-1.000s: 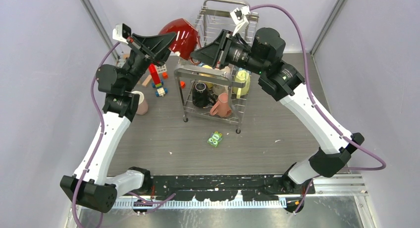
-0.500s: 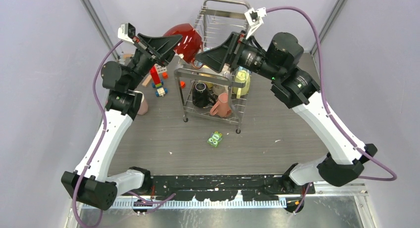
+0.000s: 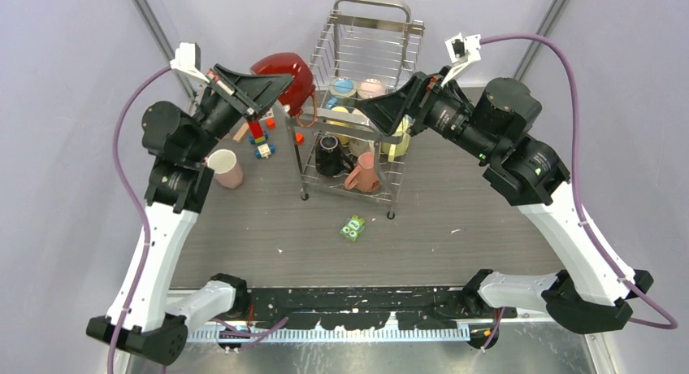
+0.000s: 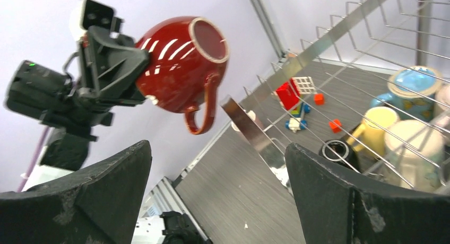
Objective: Unload the cups from the dish rack
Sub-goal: Place the cup at the center of the board.
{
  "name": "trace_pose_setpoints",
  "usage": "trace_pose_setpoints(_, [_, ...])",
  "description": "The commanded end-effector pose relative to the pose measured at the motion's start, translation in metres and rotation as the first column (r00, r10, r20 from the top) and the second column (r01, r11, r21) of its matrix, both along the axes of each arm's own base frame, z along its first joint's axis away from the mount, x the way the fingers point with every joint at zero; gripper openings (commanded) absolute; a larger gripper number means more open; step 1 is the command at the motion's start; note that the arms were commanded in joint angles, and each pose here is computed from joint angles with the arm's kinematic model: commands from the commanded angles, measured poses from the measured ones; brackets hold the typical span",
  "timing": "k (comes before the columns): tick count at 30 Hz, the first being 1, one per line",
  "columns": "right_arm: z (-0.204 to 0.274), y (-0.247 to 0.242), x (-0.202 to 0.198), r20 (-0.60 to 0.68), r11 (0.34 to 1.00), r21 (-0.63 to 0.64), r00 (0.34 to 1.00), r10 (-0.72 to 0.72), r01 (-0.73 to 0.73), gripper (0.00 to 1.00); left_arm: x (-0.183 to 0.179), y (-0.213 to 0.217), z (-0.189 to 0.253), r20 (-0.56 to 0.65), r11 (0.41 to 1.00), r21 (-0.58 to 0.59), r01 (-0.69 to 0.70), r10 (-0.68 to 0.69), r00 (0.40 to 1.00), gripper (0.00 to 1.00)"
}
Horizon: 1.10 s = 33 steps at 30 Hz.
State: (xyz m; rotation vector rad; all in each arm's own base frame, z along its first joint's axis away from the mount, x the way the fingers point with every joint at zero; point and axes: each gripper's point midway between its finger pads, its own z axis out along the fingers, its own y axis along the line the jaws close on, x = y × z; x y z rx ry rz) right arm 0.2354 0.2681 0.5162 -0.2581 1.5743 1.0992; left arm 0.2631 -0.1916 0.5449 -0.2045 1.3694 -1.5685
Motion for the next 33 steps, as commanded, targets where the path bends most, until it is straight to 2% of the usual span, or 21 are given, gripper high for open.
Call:
trace_pose_setpoints(1, [-0.007,-0.02,0.004,0.027,0.994,-0.048,0.995,-0.096,0.097,1.0,-0.043,0.021,0.025,0.18,0.984,0.122,-0.127,0.104,0.978,0.0])
trace_pose_setpoints(10, [-0.022,-0.03,0.014,0.022,0.98,-0.107,0.986,-0.165,0.166,1.0,-0.08,0.058,-0.023,0.149,0.886,0.361,-0.29,0.252,0.956,0.0])
trace_pose_setpoints(15, [-0.027,-0.033,0.017,0.02,0.973,-0.128,0.982,-0.188,0.189,1.0,-0.087,0.079,-0.075,0.062,0.802,0.504,-0.322,0.338,0.939,0.0])
trace_pose_setpoints(24, [-0.032,-0.054,0.023,0.017,0.943,-0.163,0.956,-0.292,0.291,1.0,-0.071,0.091,-0.176,-0.134,0.694,0.688,-0.214,0.411,0.902,0.0])
trace_pose_setpoints(33, [-0.021,-0.091,0.012,0.037,0.908,-0.121,0.915,-0.401,0.402,1.0,-0.023,0.083,-0.26,-0.269,0.608,0.792,-0.058,0.433,0.86,0.0])
